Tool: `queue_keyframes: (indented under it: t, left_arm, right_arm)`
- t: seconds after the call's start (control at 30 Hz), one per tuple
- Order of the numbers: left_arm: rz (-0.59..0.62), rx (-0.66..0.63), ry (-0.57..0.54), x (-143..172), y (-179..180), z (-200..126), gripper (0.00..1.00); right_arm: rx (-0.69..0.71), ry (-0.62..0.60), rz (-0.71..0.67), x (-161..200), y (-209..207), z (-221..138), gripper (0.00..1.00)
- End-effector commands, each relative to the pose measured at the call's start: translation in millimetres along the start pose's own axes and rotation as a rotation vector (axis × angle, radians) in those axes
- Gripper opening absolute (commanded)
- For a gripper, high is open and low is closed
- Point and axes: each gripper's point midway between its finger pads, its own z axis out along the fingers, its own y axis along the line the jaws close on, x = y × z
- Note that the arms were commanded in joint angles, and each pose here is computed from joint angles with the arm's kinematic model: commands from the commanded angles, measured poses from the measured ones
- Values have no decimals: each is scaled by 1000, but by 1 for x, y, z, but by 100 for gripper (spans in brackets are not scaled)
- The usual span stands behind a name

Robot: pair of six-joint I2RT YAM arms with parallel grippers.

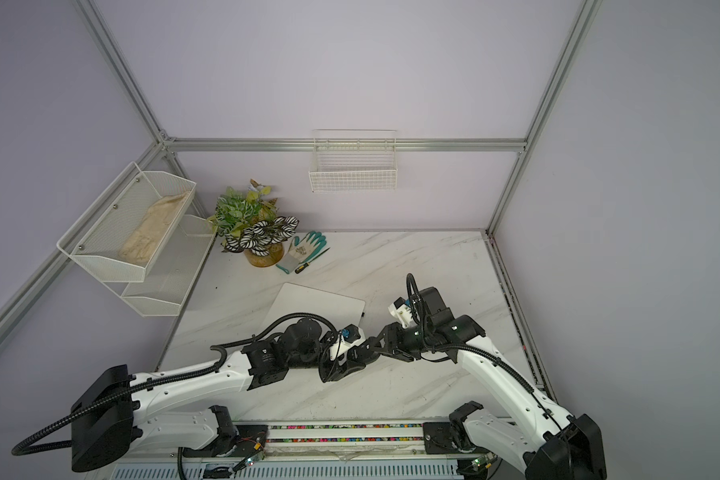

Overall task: Insert the wireless mouse receiver into the laptop
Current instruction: Close the lid on the mouse.

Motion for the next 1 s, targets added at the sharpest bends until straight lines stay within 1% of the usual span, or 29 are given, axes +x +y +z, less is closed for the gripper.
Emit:
queue_keyframes:
  t: [0.0,0.53,0.87,0.97]
  left_arm:
    - [34,-30,-120,-41,6,-12,33]
    - [32,-28,-122,-41,5,-11,33]
    - [31,-28,-123,-41,6,-11,33]
    - [33,-32,-127,-42,6,-12,33]
  right_arm:
    - [12,-18,-16,-2,0,-1,49]
    - [24,-39,-34,-4,4,-8,44]
    - [26,-38,-28,-4,1,-6,51]
    - [24,-38,-25,-3,0,-5,51]
